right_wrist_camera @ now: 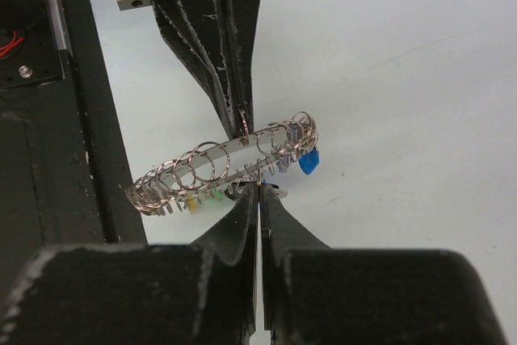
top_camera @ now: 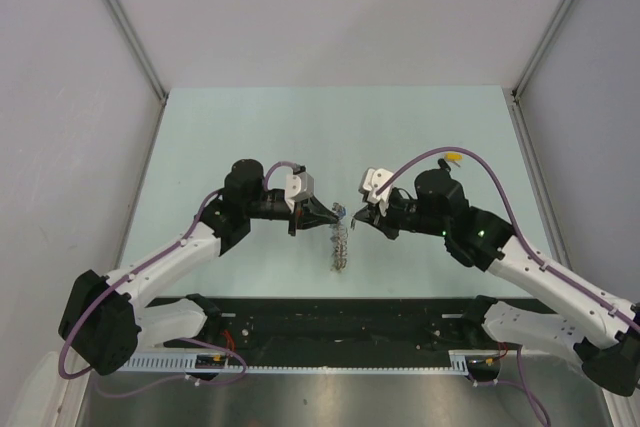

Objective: Put the keys on the keyring

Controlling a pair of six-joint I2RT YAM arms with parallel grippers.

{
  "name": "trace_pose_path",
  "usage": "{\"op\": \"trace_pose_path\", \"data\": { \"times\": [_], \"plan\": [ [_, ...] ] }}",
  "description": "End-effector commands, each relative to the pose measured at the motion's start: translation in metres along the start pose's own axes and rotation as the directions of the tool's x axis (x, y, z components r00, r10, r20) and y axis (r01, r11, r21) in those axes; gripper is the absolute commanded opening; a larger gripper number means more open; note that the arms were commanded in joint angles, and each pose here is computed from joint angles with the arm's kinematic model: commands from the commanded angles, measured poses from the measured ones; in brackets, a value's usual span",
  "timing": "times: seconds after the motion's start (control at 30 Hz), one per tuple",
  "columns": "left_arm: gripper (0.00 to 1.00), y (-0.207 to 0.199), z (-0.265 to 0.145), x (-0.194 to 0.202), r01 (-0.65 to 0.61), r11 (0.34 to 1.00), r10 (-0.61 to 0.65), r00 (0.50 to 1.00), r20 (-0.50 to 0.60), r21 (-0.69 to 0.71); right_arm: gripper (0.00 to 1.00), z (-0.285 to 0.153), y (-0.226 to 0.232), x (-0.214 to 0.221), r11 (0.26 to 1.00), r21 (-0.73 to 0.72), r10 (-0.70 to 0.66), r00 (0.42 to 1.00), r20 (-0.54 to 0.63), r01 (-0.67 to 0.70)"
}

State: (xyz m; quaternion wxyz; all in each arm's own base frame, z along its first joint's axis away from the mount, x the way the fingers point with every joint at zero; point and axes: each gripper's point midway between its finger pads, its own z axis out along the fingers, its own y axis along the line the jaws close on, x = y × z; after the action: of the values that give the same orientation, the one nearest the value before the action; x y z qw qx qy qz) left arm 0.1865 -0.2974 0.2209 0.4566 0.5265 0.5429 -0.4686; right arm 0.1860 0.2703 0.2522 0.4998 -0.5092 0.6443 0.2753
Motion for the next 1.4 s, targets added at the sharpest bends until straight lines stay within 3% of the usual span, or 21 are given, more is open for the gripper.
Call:
{"op": "trace_pose_path", "data": {
  "times": [0.0, 1.37],
  "plan": [
    [0.00, 0.001, -0.001, -0.027, -0.067, 0.998, 0.067, 0.996, 0.065, 0.000, 0.00, 0.004, 0.004, -0.015, 0.999, -0.027, -0.027, 0.999, 0.037, 0.028],
    [0.00, -0.007, -0.001, -0.026, -0.077, 0.996, 0.074, 0.995, 0.060, 0.047, 0.00, 0.016, 0.006, -0.017, 0.997, -0.058, -0.057, 0.998, 0.032, 0.058]
  ]
}}
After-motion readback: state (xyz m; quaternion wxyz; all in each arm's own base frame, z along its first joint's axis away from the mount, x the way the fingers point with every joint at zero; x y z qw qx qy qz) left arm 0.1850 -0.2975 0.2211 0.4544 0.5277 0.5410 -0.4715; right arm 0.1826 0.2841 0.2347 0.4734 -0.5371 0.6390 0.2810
